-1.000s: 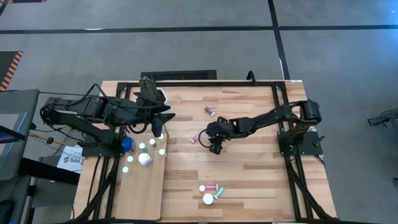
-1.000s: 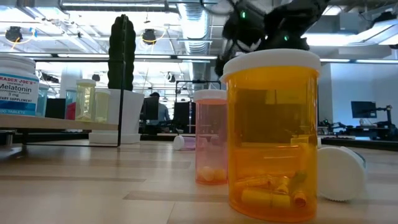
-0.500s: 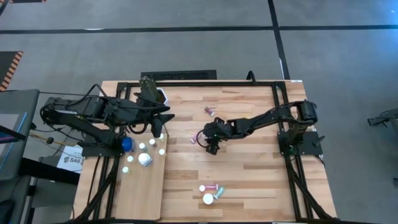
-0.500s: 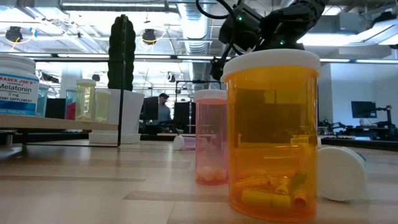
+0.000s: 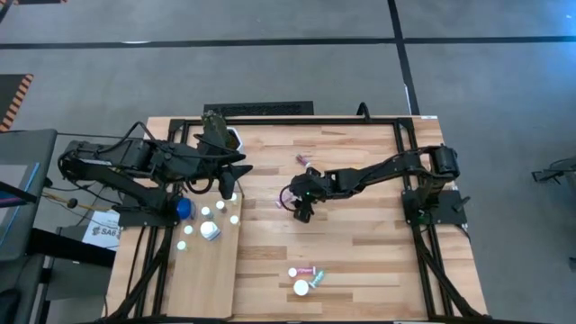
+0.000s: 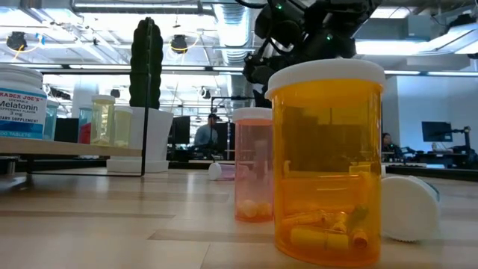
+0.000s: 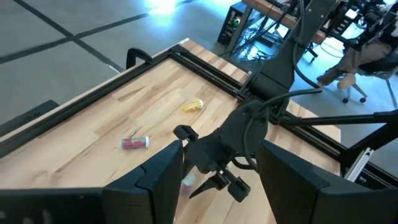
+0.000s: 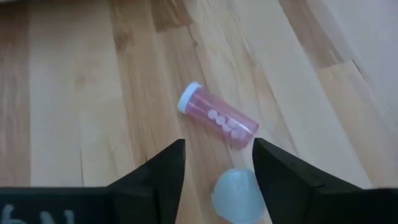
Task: Pick and place medicine bottles onto shelf by color
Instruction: Move the light blue pill bottle to the middle of the table, then put the yellow pill bottle on the shelf
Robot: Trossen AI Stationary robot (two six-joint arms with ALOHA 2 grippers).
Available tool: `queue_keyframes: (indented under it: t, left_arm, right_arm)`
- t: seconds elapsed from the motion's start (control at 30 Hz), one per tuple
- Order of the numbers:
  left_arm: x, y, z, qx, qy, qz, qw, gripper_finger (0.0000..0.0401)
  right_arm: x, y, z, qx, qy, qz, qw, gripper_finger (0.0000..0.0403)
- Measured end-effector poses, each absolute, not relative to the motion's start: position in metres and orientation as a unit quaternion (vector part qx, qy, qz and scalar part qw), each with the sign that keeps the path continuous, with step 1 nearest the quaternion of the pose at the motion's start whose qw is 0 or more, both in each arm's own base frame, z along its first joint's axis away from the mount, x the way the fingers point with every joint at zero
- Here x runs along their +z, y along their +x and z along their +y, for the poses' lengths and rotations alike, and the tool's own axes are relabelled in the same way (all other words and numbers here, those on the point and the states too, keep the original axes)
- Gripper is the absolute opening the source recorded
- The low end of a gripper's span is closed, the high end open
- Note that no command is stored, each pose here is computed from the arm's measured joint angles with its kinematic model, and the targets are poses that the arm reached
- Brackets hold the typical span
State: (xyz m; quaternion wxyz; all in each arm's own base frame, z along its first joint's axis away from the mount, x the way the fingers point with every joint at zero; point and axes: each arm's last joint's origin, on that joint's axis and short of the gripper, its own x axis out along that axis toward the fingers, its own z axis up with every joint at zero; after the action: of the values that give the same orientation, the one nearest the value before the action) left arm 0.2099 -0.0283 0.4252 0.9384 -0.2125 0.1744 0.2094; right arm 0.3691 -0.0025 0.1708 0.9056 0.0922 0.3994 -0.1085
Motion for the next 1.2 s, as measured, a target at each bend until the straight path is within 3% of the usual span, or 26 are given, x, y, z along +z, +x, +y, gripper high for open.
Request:
queue_keyframes:
  t: [0.23,0.63,0.8,0.97,1.2]
  left_arm:
    - [0.425,0.21,-0.028,0.209,-0.207,0.176,0.94,0.0188]
    - [0.425,0.21,-0.028,0.21,-0.196,0.177,0.941,0.0188]
    - [0.425,0.21,-0.028,0.211,-0.193,0.175,0.942,0.0188]
    - [0.426,0.21,-0.027,0.221,-0.186,0.172,0.942,0.0188]
    - [0.429,0.212,-0.017,0.264,-0.187,0.144,0.935,0.0188]
  right_arm:
    - [0.189,0.369,-0.009,-0.119,0.094,0.414,0.898,0.0228]
    - [0.251,0.333,-0.038,-0.145,0.087,0.402,0.9,0.0211]
    - [0.259,0.294,-0.062,-0.19,0.103,0.476,0.853,0.0206]
    - [0.241,0.247,-0.077,-0.234,0.135,0.568,0.778,0.0206]
    - [0.209,0.201,-0.096,-0.256,0.143,0.609,0.737,0.0201]
